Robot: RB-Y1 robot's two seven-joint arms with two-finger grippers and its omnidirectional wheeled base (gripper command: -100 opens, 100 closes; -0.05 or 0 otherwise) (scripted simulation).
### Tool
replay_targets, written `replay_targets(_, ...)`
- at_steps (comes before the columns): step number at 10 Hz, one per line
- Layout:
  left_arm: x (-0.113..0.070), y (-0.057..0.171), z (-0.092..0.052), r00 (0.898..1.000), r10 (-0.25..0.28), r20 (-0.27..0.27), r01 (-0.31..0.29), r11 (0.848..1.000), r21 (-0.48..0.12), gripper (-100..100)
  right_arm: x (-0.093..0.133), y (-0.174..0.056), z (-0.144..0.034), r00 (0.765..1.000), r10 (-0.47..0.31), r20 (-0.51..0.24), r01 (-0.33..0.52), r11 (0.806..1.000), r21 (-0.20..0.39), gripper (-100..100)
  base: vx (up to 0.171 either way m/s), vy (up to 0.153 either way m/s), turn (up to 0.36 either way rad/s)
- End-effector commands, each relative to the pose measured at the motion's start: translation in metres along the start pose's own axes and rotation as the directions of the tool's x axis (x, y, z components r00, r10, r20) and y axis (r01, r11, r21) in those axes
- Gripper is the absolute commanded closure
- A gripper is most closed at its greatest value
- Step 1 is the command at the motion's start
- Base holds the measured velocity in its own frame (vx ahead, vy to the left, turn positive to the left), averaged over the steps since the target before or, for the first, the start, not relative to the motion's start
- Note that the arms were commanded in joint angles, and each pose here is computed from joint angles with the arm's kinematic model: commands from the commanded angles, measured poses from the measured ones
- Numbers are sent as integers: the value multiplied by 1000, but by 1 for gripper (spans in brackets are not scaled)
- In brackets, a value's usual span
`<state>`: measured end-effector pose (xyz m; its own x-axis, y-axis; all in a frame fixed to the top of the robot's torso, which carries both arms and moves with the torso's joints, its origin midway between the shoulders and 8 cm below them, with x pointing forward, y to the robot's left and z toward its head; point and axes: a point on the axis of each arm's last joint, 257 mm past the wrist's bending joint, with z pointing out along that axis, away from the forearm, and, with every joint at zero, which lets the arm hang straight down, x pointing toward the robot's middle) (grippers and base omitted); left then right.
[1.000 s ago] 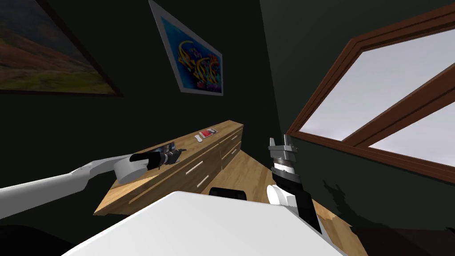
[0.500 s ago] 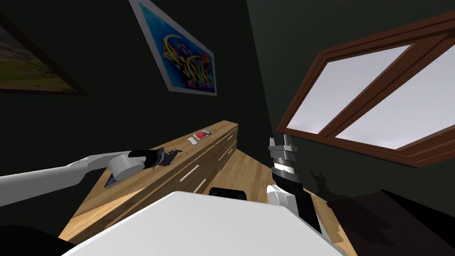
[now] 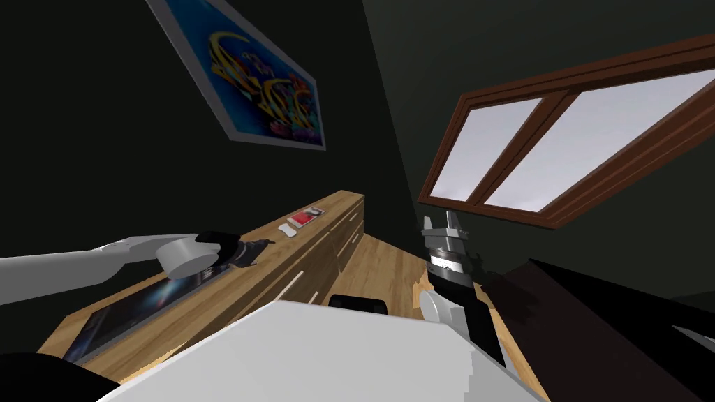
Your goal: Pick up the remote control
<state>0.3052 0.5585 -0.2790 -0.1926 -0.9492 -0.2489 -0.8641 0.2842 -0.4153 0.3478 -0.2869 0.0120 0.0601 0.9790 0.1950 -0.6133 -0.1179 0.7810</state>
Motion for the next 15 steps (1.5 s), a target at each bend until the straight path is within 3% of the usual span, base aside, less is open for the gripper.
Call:
replay_targets(1, -13, 18, -5, 1000, -16, 23, 18, 998, -66, -100, 0, 0, 0, 1000, 0, 0, 0, 1000, 0, 0, 42, 62, -309)
replay_targets(3, -12, 18, -5, 999, -35, 18, 36, 997, -66, -100, 0, 0, 0, 1000, 0, 0, 0, 1000, 0, 0, 21, 37, -93)
replay_targets(5, -28, 48, -13, 996, -73, 52, 80, 983, -162, -100, 0, 0, 0, 1000, 0, 0, 0, 1000, 0, 0, 40, 53, -351)
replay_targets(6, -28, 48, -14, 996, -77, 52, 84, 983, -163, -100, 0, 0, 0, 1000, 0, 0, 0, 1000, 0, 0, 43, 79, -258)
replay_targets(8, -41, 75, -23, 991, -102, 84, 120, 963, -242, -100, 0, 0, 0, 1000, 0, 0, 0, 1000, 0, 0, 62, 90, -329)
replay_targets(10, -40, 76, -23, 990, -115, 83, 132, 961, -242, -100, 0, 0, 0, 1000, 0, 0, 0, 1000, 0, 0, 29, 63, -90)
replay_targets(15, -47, 129, -39, 974, -191, 126, 224, 904, -365, -100, 0, 0, 0, 1000, 0, 0, 0, 1000, 0, 0, 44, 98, -277)
